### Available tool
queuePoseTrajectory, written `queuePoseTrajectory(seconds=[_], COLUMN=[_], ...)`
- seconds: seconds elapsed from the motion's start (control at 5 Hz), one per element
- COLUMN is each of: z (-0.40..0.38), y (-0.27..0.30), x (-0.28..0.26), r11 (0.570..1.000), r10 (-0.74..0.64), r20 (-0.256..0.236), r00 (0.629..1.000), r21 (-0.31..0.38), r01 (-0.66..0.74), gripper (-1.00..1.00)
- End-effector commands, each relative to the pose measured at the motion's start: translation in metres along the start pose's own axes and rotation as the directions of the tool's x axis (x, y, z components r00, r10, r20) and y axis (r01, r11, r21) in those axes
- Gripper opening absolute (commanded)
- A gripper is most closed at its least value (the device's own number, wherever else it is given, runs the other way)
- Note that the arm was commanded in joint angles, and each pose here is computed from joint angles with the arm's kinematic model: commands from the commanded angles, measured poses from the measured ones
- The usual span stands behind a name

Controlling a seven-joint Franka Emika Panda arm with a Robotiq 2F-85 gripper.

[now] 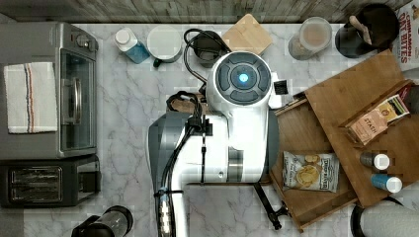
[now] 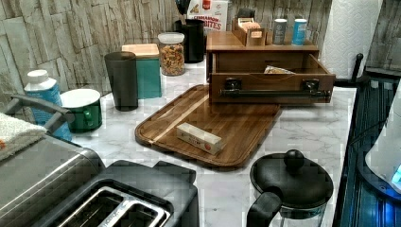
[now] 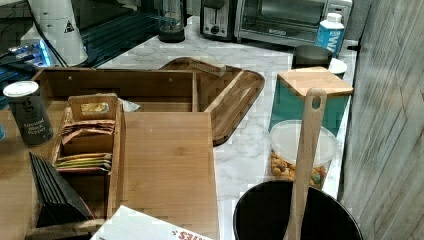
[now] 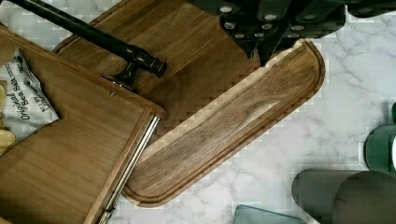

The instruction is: Close the drawer.

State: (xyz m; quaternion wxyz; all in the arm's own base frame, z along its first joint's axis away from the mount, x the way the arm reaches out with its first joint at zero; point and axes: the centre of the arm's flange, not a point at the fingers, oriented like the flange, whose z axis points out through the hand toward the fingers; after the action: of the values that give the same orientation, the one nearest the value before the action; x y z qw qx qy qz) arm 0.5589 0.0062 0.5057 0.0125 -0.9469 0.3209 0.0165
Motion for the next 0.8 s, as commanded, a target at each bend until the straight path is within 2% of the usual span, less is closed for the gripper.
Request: queuePoseTrajectory(seconds=[0.2, 0.4, 0.6, 0.8], z=[0.001, 0.001, 0.015, 0.025], y=[0.001, 0.001, -0.003, -0.012], x=[0.000, 0.000, -0.017, -0.042], r11=[1.000, 1.000, 0.983, 0.951], r10=[0.003, 0.003, -0.179, -0.309], r20=[0.003, 0.003, 0.021, -0.031], r00=[1.000, 1.000, 0.984, 0.951], r21=[0.001, 0.001, 0.042, 0.021], r01=[-0.003, -0.003, 0.178, 0.309], gripper=[-1.00, -1.00, -1.00, -1.00])
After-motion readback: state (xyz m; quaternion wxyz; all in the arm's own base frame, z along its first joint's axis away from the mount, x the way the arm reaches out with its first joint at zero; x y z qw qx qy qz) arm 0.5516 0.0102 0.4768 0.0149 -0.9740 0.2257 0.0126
